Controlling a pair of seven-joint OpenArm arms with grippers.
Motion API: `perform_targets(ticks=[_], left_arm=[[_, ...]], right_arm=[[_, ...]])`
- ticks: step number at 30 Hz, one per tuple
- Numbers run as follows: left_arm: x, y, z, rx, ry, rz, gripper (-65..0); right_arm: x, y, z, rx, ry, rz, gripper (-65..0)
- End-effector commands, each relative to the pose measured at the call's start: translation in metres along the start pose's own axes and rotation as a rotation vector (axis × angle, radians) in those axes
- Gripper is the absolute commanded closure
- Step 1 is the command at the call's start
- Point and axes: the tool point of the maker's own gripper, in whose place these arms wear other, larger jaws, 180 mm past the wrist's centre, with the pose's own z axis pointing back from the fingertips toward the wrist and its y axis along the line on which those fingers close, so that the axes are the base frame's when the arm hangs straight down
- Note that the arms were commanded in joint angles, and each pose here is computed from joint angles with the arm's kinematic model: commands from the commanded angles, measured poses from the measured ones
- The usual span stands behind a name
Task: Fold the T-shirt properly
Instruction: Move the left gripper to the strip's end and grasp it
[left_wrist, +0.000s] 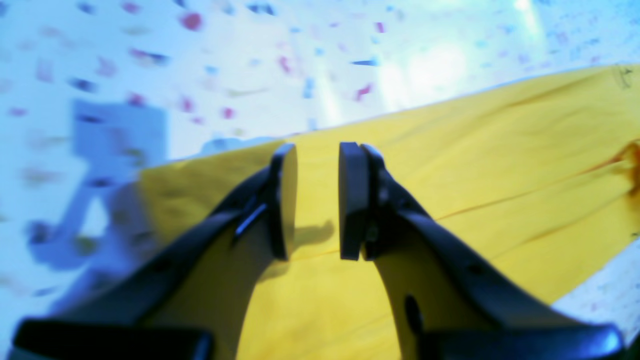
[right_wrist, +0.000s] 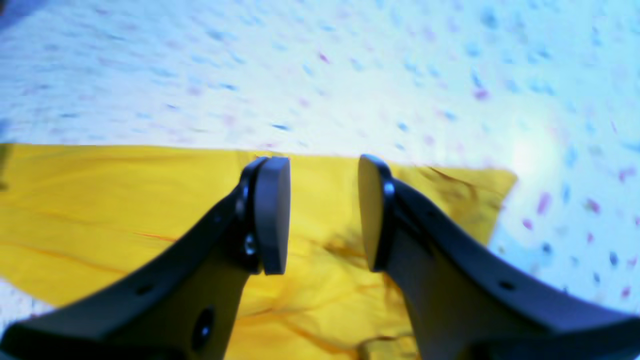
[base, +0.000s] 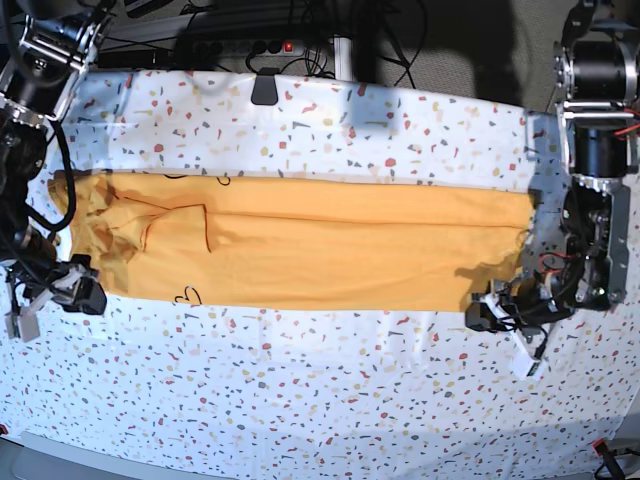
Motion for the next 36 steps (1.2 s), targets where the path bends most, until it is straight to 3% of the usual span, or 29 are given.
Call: perform_targets(ticks=[1,5,8,15,20,28,36], left_arm=[[0.018,0.015,0.013,0.04,-0.025,-0.032,-15.2],[0.0,0.05,0.031,0.134,0.059,-0.054,-23.8],[-0.012,0.067,0.043,0.147,0.108,-0.02,-26.8],[-0.041,0.061,0.036,-0.025,0.101,0.238,-27.1],[-0.066,0.057,0.028,-0.119,0.094,0.375,-27.1],[-0.092,0.059,0.024,-0.122,0.151,0.44,-27.1],[-0.097,0.022,0.008,-0.226,0.194,0.429,-27.0]], right_arm=[[0.024,0.002,0.008,0.009,-0.058,0.042,-23.1],[0.022,0.013,0.016,0.018,-0.036,0.083,-23.1],[0.008,0.022,0.022,0.021,-0.002,0.111,-23.1],[-0.032,0.055,0.043,0.05,0.073,0.178,-23.1],[-0.05,0.087,0.06,0.087,0.069,0.206,-23.1],[-0.093,0.131,0.084,0.147,0.114,0.152,-23.1],[-0.11,0.144,0.095,0.162,0.146,0.127,-23.1]])
